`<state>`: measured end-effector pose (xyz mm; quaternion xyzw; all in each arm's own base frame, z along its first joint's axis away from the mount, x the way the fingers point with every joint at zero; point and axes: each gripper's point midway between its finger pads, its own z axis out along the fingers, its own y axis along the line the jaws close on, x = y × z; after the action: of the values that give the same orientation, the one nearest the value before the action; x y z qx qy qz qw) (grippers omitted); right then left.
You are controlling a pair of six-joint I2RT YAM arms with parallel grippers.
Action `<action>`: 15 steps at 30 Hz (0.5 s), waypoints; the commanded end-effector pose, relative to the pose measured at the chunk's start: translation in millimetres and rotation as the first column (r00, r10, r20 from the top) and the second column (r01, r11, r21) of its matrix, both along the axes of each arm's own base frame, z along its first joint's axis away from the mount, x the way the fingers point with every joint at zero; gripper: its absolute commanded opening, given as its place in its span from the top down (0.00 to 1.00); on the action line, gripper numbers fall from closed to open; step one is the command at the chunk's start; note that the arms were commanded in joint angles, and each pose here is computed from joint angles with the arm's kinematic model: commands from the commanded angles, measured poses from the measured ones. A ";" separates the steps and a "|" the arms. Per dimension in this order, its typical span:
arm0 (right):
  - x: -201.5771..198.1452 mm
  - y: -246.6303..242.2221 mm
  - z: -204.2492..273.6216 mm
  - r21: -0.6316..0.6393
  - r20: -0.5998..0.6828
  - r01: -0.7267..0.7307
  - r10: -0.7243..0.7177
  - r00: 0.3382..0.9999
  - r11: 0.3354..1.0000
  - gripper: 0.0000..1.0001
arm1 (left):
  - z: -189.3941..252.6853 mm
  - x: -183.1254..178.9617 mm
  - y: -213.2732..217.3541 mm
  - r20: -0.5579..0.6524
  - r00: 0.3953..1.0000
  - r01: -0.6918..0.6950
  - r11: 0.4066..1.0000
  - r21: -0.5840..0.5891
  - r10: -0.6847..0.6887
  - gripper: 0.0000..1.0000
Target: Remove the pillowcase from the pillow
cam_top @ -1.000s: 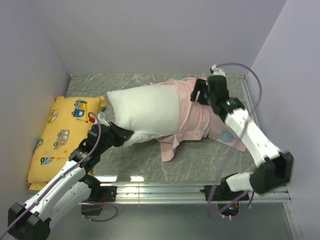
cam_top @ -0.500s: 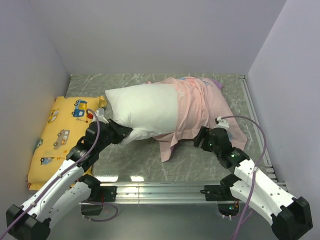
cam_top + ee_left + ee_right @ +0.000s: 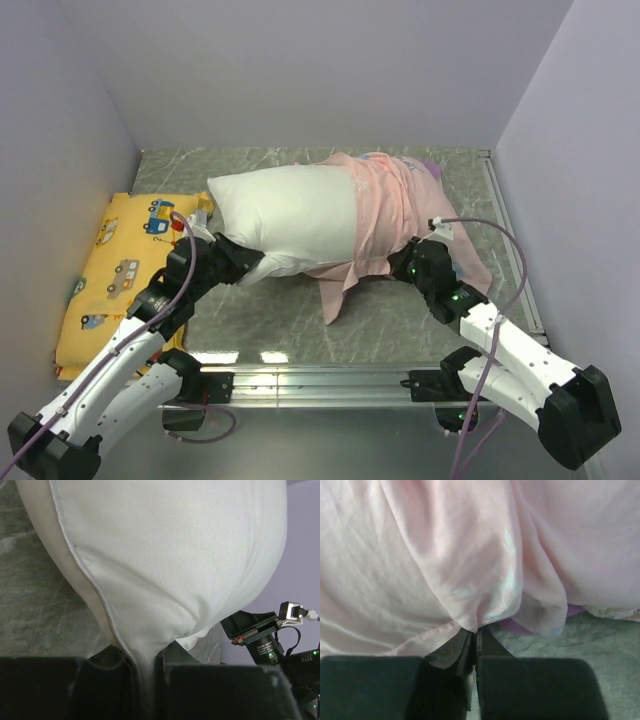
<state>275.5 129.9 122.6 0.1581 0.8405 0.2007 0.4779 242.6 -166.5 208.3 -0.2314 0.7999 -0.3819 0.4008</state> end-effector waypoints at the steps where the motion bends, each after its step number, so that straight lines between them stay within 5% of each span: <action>1: 18.0 -9.9 43.6 -0.032 0.077 0.075 -0.073 0.994 0.997 1.00 | 82.2 10.7 8.0 0.217 0.975 -0.035 0.999 -0.037 0.042 1.00; 8: -12.8 -50.3 227.6 -0.055 0.328 0.130 -0.105 0.939 0.990 1.00 | 164.9 14.6 30.3 0.373 0.923 -0.117 0.992 0.038 0.095 0.99; 11: -10.6 -52.4 277.1 -0.082 0.369 0.133 -0.094 0.925 0.988 1.00 | 191.1 23.5 37.9 0.400 0.906 -0.173 0.983 0.054 0.137 0.99; 15: 18.9 -25.2 281.1 -0.141 0.312 0.057 -0.010 0.950 0.988 1.00 | 194.7 46.4 43.5 0.357 0.915 -0.228 0.971 0.074 0.187 0.93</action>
<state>275.2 110.5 404.1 0.1127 0.7498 0.2065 0.6184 262.8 -154.4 397.9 -0.1866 0.7142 -0.4023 0.5415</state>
